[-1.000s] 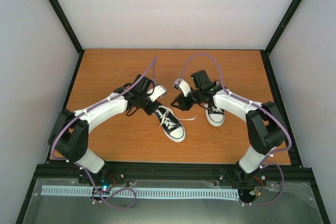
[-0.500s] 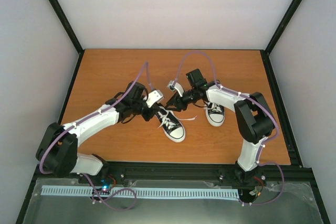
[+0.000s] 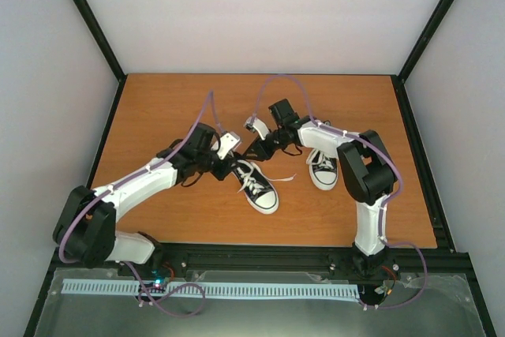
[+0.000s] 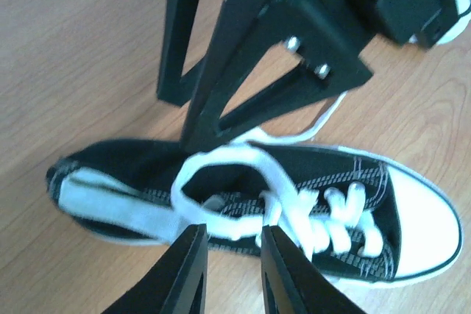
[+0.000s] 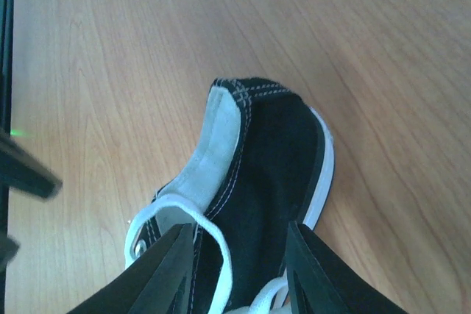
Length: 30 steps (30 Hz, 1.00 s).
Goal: Tie the shoes
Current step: Wrap the shoelace around the shoelace.
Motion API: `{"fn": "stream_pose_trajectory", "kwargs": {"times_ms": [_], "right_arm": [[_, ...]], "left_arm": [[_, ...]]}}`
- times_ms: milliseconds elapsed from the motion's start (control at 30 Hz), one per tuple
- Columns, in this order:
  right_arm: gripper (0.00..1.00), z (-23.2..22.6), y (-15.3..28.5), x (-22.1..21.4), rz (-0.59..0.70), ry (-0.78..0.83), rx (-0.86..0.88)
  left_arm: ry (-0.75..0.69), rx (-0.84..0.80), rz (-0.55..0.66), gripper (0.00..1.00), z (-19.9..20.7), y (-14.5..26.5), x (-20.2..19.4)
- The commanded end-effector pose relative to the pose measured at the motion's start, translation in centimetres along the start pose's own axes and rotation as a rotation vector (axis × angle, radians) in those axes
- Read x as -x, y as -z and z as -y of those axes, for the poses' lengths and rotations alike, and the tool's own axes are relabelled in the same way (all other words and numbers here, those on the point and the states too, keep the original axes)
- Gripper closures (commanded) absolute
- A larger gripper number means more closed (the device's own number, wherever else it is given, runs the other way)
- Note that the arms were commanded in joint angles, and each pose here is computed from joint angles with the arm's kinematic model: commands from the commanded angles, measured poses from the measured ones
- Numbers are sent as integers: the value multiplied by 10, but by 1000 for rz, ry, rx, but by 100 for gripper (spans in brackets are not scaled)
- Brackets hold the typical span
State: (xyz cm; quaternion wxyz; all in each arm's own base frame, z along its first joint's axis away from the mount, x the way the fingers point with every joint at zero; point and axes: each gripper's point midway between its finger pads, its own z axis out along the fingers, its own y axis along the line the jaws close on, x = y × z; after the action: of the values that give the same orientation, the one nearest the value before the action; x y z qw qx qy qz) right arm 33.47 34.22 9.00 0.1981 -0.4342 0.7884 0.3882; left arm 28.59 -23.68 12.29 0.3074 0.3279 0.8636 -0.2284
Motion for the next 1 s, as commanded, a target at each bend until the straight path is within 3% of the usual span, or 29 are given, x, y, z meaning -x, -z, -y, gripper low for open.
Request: {"fn": "stream_pose_trajectory", "kwargs": {"times_ms": [0, 200, 333, 500, 733, 867, 967], "right_arm": [[64, -4, -10, -10, -43, -8, 51], [63, -12, -14, -11, -65, -1, 119], [65, -17, -18, -11, -68, -7, 169], [80, -25, -17, -14, -50, -15, 219], [74, -17, -20, -22, -76, 3, 175], [78, -10, -22, -21, -80, 5, 145], [88, -10, -18, -18, -62, 11, 127]], "left_arm": [[-71, 70, -4, 75, -19, 11, -18], [-235, 143, -80, 75, -51, -11, -50], [-285, 129, -54, 75, -56, -26, -33], [-383, 75, -73, 75, -51, -39, -38], [-516, 37, -74, 71, -44, -48, -26], [-569, 10, -65, 71, -41, -50, -12], [-581, -2, -68, 71, -41, -54, -7]]}}
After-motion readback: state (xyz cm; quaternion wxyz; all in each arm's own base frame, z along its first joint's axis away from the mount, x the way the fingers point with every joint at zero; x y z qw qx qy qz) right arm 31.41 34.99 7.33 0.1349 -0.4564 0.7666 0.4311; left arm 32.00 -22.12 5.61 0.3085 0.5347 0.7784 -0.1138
